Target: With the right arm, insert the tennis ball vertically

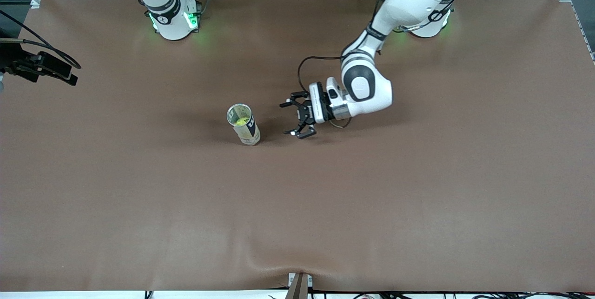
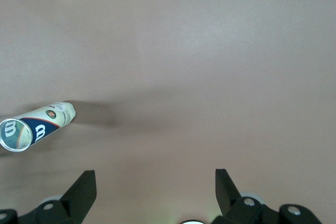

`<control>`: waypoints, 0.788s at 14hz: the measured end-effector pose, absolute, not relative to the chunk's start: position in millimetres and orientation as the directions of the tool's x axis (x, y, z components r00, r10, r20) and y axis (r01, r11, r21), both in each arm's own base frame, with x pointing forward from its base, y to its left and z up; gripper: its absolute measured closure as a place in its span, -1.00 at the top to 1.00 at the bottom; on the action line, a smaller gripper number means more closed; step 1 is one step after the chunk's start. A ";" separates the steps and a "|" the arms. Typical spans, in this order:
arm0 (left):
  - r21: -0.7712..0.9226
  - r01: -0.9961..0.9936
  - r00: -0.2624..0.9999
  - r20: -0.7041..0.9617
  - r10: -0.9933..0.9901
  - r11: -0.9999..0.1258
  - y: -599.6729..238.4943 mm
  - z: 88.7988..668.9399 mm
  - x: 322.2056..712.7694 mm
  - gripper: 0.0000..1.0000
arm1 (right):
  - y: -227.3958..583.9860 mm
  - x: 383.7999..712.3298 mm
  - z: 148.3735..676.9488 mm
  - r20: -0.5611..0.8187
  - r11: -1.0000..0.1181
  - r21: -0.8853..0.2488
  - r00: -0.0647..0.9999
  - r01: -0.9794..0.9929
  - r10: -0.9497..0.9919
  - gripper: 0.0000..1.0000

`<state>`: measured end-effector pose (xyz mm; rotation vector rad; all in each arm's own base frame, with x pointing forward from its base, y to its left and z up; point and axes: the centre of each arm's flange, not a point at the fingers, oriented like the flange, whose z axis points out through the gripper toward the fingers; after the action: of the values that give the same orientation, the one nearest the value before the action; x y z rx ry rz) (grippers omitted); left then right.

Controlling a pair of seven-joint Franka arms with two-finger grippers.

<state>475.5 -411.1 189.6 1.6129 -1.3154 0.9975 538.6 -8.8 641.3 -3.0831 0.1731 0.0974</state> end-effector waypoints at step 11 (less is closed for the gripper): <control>0.138 -0.988 0.077 0.837 -0.542 0.073 -244.6 201.5 551.0 1.00 | -11.6 538.3 641.6 -0.061 -0.998 -0.053 0.997 -0.040 -0.037 1.00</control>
<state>551.0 -244.6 201.5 1.5707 -1.5671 0.7181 538.3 -11.6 641.6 -3.0856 0.0597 0.0927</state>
